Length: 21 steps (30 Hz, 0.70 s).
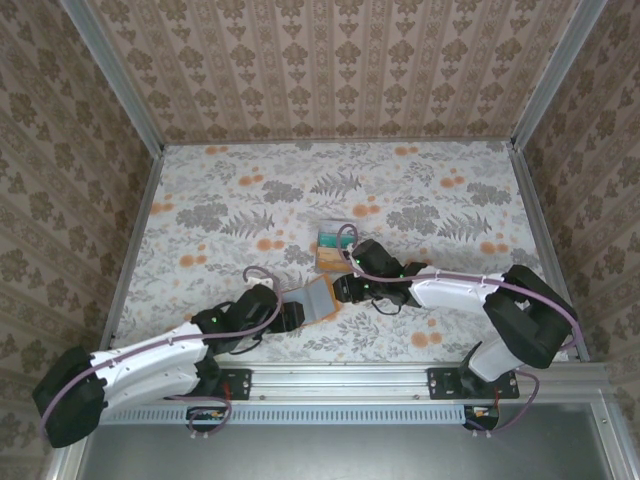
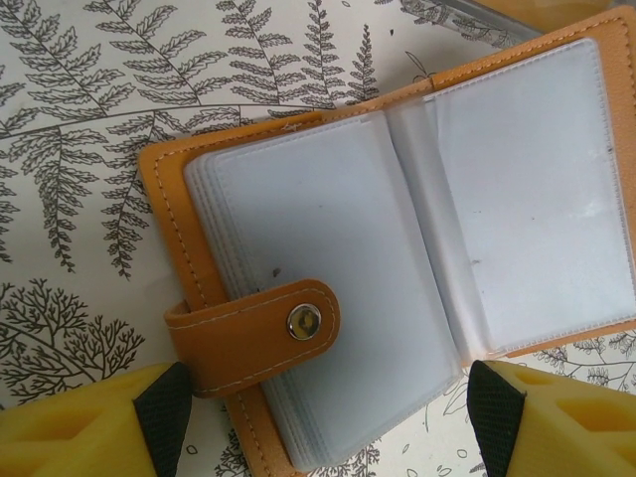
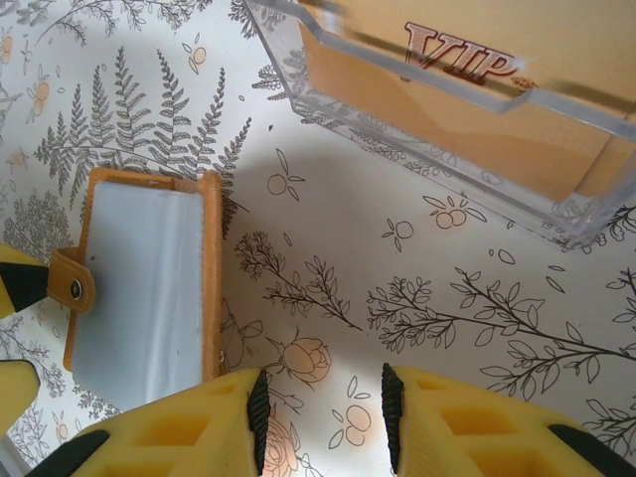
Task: Take the credit cards out of the card holder
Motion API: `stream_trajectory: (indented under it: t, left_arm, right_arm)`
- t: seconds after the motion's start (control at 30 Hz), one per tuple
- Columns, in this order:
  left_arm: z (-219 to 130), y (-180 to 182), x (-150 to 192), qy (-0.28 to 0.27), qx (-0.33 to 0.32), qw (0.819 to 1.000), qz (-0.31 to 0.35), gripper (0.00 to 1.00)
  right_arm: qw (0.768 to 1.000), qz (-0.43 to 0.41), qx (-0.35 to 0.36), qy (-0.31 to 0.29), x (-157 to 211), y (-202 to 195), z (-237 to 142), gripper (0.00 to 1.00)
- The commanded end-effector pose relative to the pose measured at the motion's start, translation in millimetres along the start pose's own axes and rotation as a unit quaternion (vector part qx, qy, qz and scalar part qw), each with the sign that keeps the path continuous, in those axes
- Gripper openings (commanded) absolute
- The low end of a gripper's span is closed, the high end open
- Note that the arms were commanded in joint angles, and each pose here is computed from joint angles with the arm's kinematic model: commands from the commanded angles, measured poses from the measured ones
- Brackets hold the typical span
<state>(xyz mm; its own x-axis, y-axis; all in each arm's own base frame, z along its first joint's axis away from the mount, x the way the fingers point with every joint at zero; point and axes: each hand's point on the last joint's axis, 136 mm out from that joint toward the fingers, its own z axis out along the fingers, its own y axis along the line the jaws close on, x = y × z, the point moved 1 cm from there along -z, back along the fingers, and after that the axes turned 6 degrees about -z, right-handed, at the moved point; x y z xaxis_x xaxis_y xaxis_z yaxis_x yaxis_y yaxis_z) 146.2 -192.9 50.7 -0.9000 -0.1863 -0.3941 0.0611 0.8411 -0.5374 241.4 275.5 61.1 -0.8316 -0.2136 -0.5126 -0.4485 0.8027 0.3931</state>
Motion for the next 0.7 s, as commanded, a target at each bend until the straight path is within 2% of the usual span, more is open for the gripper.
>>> stream_trajectory:
  t: [0.0, 0.2, 0.53, 0.67]
  left_arm:
    - [-4, -14, -9, -0.010, 0.017, 1.000, -0.007, 0.77]
    - [-4, -13, -10, -0.011, 0.015, 1.000, -0.005, 0.79]
    - [-4, -13, -10, -0.012, 0.014, 1.000, -0.008, 0.79]
    - [-5, -14, -11, -0.014, 0.015, 1.000, -0.006, 0.77]
  right_arm:
    - [0.999, 0.010, 0.000, -0.040, -14, 4, -13, 0.39]
    - [0.998, 0.005, -0.028, -0.056, -21, 21, -26, 0.40]
    - [0.998, 0.007, -0.057, -0.015, -11, 33, 1, 0.38]
    - [0.998, 0.007, -0.060, -0.011, -9, 35, 4, 0.32]
